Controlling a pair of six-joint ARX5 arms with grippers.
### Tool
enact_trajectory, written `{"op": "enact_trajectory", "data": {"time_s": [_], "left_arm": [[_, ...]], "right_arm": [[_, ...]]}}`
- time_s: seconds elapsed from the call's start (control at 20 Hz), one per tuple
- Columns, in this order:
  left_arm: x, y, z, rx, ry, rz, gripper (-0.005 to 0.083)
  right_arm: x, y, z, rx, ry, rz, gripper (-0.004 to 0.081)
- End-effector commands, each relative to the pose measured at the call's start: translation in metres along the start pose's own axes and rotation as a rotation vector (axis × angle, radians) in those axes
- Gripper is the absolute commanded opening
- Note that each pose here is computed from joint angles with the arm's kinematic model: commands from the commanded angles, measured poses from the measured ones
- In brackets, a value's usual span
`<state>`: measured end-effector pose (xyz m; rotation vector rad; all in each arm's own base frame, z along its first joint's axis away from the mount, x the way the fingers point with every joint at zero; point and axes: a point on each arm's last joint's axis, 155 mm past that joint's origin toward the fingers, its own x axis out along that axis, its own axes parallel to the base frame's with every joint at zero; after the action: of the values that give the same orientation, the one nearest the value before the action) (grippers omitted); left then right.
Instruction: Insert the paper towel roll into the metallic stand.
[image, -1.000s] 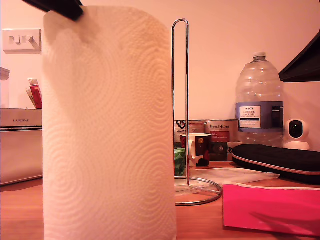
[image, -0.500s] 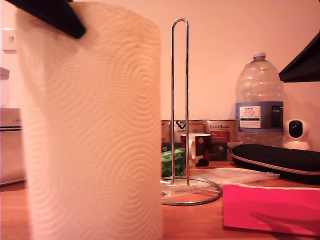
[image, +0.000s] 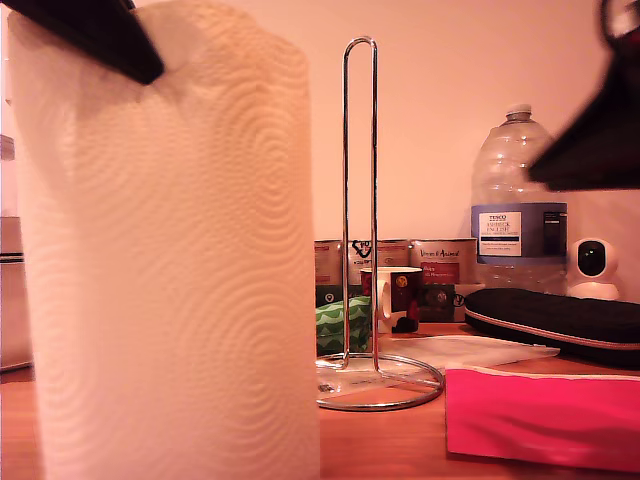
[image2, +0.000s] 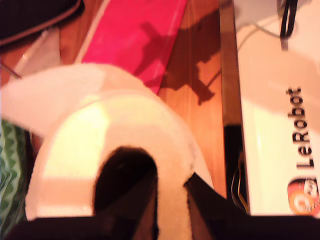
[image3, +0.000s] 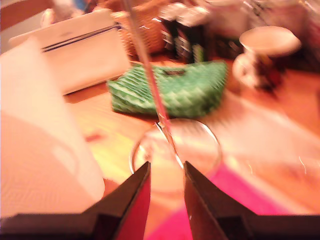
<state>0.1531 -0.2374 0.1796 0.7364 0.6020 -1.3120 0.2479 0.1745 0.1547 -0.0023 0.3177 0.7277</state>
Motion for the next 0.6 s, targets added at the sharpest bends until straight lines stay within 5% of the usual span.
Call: {"op": "enact_trajectory", "data": {"time_s": [0.0,0.25,0.55], "left_arm": [[-0.010,0.003,0.008,0.006,-0.018,0.021,-0.0023],[-0.031,0.010,0.028,0.027,-0.062,0.066,-0.0023],[-0.049,0.018,0.028,0.023,-0.024,0.117,-0.0023]], "right_arm": [[0.007,0.005,0.001,-0.107,-0.013,0.031,0.0177],[0.034,0.003,-0.013,-0.142,0.012,0.069,0.0187],[0.067,-0.020,-0.041,-0.095,0.051,0.039,0.0315]]}}
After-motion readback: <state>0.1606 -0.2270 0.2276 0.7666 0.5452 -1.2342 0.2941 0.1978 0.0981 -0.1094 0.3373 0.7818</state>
